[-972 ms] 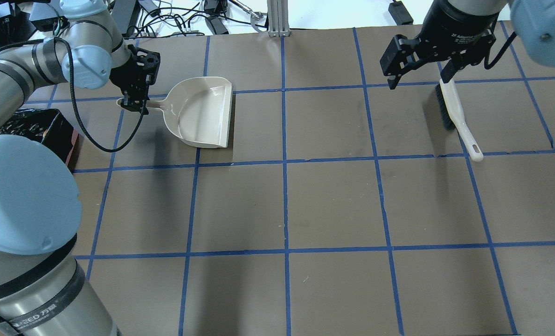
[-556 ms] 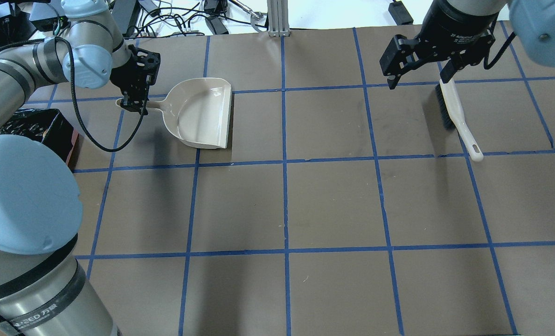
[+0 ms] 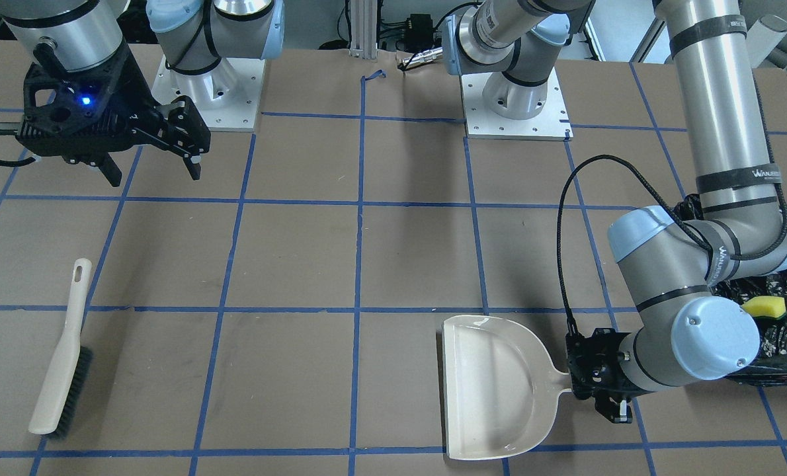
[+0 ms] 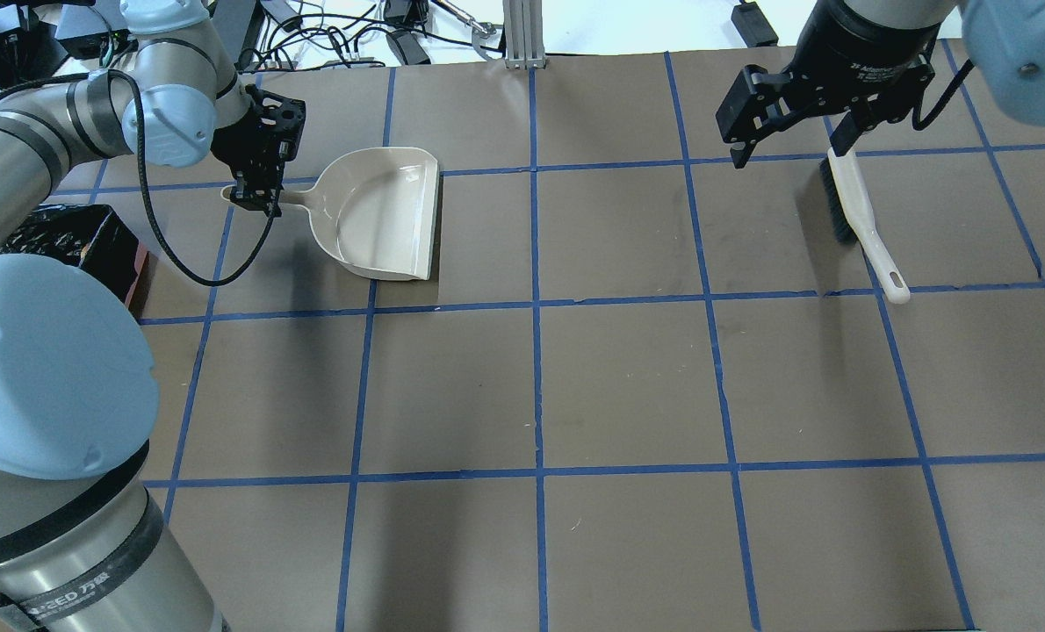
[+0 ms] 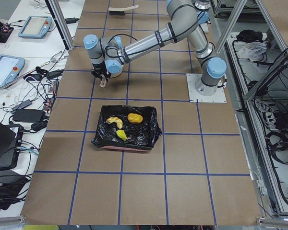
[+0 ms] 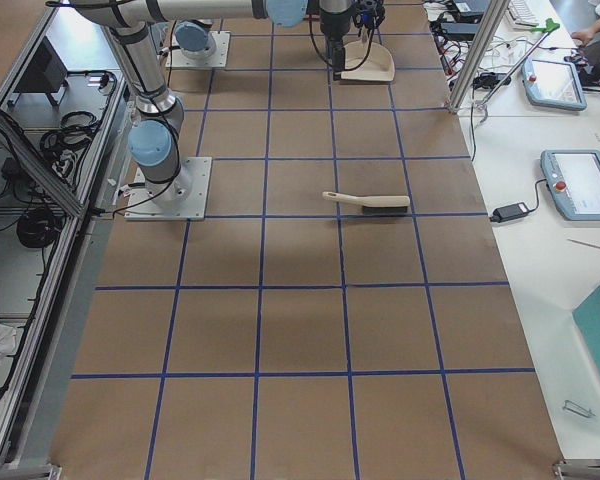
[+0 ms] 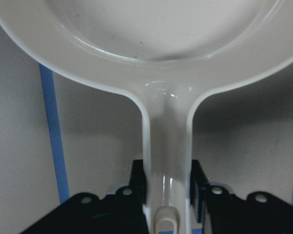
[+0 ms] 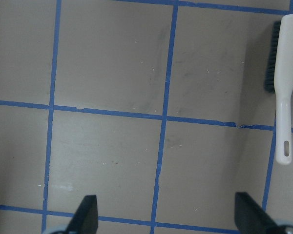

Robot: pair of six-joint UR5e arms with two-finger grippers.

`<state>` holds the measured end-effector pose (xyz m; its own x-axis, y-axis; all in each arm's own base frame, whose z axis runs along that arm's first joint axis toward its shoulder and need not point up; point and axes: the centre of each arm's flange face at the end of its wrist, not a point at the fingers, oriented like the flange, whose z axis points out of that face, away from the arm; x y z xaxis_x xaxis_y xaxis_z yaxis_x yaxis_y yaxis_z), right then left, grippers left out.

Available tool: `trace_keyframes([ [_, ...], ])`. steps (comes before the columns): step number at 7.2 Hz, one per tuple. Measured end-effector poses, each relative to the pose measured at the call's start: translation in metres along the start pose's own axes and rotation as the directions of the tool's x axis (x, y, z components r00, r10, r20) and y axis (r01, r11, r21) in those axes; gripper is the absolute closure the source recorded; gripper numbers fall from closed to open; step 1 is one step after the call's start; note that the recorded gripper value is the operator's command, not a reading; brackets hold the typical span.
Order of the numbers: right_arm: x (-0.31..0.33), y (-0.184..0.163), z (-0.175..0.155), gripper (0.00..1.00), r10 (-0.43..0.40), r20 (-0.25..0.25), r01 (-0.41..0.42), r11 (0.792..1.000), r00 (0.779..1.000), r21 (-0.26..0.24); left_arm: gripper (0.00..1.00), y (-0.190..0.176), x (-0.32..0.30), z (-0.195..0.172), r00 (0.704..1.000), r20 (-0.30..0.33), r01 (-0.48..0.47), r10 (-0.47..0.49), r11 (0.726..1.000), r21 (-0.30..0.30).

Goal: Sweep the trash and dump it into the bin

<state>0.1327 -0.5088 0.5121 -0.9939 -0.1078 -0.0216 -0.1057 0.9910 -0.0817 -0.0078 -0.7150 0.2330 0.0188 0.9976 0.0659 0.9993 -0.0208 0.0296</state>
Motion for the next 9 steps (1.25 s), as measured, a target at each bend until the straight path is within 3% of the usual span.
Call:
trace_keyframes([
  [1,0.0,0.0,0.0,0.0,0.001,0.0,-0.001,1.0,1.0,0.0,0.29,-0.001,0.0,0.0,1.0,0.0,0.0,0.0,1.0,0.0],
  [4,0.0,0.001,0.003,0.0,-0.001,-0.002,0.001,1.0,1.0,-0.006,0.23,-0.001,0.001,-0.002,1.0,0.002,0.018,-0.018,1.0,-0.001],
  [5,0.0,0.001,0.004,0.0,-0.003,-0.001,0.003,1.0,1.0,-0.008,0.23,-0.001,0.002,-0.011,1.0,0.013,0.028,-0.028,1.0,-0.002],
  [6,0.0,0.001,0.005,0.0,-0.003,0.0,0.003,1.0,1.0,-0.01,0.17,-0.002,0.007,-0.031,0.998,0.028,0.06,-0.06,0.998,-0.003],
  [7,0.0,0.001,0.005,0.0,-0.002,0.001,0.002,1.0,1.0,-0.011,0.07,-0.005,0.017,-0.06,0.989,0.032,0.146,-0.146,0.989,-0.001],
  [8,0.0,0.001,0.006,0.0,-0.002,0.001,0.002,1.0,1.0,-0.012,0.03,-0.015,0.034,-0.095,0.961,0.024,0.275,-0.275,0.961,0.002],
  [9,0.001,0.001,0.006,0.0,-0.002,0.001,0.002,1.0,1.0,-0.012,0.03,-0.03,0.055,-0.131,0.915,0.02,0.403,-0.403,0.915,0.004],
])
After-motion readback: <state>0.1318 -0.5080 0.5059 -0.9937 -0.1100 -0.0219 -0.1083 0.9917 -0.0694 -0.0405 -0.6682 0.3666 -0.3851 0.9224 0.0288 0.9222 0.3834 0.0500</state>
